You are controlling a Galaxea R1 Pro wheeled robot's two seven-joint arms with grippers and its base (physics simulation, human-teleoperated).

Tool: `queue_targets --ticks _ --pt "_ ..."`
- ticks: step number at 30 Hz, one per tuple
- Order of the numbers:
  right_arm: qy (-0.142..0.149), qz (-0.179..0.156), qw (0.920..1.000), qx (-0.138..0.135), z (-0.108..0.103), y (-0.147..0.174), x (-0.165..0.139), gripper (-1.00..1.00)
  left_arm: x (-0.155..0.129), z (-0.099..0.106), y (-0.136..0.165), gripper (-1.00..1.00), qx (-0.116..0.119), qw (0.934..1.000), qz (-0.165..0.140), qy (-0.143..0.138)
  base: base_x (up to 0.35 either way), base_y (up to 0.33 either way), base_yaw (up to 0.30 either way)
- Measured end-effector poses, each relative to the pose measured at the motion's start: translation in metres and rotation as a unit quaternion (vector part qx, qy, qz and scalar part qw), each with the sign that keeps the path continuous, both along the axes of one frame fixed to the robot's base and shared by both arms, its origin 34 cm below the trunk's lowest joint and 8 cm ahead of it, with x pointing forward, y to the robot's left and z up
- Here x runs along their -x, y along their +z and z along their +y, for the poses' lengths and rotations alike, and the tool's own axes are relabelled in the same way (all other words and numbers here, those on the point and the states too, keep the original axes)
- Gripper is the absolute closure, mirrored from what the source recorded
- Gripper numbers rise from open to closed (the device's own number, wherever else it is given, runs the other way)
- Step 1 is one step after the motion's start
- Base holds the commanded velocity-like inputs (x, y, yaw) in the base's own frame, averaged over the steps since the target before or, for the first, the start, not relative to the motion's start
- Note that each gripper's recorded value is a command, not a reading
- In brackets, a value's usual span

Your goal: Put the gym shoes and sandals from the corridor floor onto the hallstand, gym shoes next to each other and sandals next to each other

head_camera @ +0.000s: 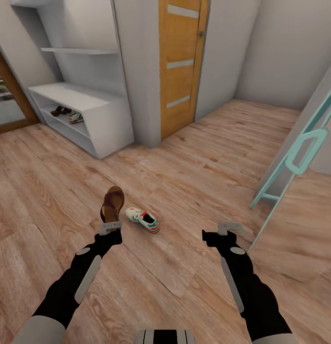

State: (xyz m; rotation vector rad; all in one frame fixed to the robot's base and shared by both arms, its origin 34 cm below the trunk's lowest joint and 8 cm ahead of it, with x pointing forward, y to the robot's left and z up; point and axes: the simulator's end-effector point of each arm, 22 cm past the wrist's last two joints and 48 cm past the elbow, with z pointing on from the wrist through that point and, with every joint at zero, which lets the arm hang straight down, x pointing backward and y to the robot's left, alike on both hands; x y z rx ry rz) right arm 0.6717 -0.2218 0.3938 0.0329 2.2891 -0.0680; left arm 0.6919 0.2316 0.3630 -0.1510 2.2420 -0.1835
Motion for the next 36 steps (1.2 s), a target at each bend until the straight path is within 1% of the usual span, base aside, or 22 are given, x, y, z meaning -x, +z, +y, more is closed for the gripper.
queue_targets --ticks 15,28,36 --pt "0.000 -0.010 1.0000 0.000 0.000 0.011 -0.002 -1.00 -0.003 0.000 0.012 1.00 0.000 1.0000 -0.010 -0.001 0.283 -0.222 0.192" --pt "0.000 -0.019 0.9998 0.000 0.000 0.022 -0.004 -1.00 -0.005 0.000 0.023 1.00 0.000 0.9998 -0.019 0.000 0.254 -0.140 0.167" --pt "0.000 -0.024 0.9997 0.000 0.000 0.028 -0.005 -1.00 -0.007 -0.001 0.029 1.00 0.000 0.9997 -0.025 0.000 0.050 -0.288 0.166"
